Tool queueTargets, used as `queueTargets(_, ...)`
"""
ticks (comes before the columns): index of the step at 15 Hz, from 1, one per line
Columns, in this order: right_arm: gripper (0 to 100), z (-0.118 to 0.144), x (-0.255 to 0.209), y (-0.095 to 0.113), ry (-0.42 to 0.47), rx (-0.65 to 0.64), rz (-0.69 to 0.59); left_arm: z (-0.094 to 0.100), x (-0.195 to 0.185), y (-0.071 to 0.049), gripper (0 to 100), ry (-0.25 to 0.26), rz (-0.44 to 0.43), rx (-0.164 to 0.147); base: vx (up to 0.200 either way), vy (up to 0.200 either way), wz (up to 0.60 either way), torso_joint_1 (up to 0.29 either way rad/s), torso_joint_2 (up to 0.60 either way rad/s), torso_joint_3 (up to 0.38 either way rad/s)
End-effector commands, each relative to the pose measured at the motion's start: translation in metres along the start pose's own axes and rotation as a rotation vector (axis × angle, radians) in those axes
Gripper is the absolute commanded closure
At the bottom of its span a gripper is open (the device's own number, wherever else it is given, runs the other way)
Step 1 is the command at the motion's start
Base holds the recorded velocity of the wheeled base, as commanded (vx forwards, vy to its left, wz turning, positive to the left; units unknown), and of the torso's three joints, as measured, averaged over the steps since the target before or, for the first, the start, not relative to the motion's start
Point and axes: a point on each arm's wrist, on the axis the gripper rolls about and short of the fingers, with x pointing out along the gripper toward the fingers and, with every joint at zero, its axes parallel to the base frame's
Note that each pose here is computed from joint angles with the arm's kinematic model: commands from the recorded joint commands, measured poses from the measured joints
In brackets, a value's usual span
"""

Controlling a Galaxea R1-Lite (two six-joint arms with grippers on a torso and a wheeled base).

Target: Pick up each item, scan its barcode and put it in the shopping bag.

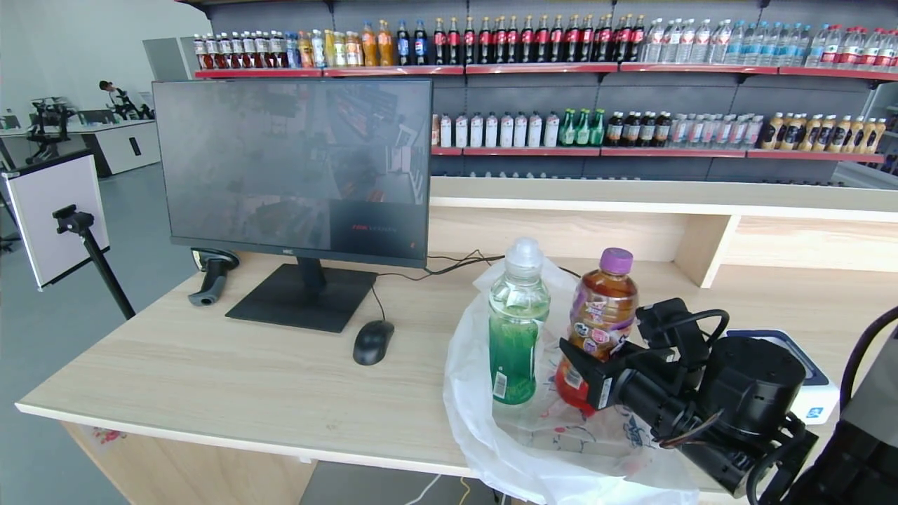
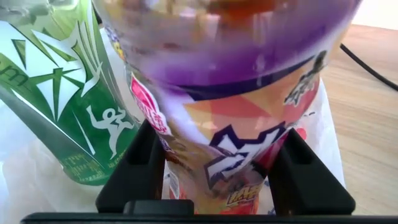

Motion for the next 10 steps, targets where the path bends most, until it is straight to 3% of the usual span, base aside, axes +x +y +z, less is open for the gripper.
queueTargets(1, 100, -0.0006, -0.0001, 0.0000, 0.002, 0.000, -0.001, 0.0000, 0.0000, 0.0000, 0, -0.001, 0.000, -0.001, 0.000, 0.000, 0.00, 0.000, 0.00, 0.000)
queueTargets(3, 100, -0.0006, -0.0001, 0.0000, 0.002, 0.000, -0.001, 0.0000, 0.0000, 0.0000, 0, -0.001, 0.000, -0.001, 0.000, 0.000, 0.00, 0.000, 0.00, 0.000)
queueTargets(4, 0, -0.0008, -0.0004, 0.0000, 0.003, 0.000, -0.001, 0.0000, 0.0000, 0.0000, 0, -0.001, 0.000, -0.001, 0.000, 0.000, 0.00, 0.000, 0.00, 0.000)
queueTargets(10, 0, -0.0003, -0.0009, -0.0014, 0.002, 0.000, -0.007, 0.0000, 0.0000, 0.0000, 0, -0.001, 0.000, -0.001, 0.000, 0.000, 0.00, 0.000, 0.00, 0.000)
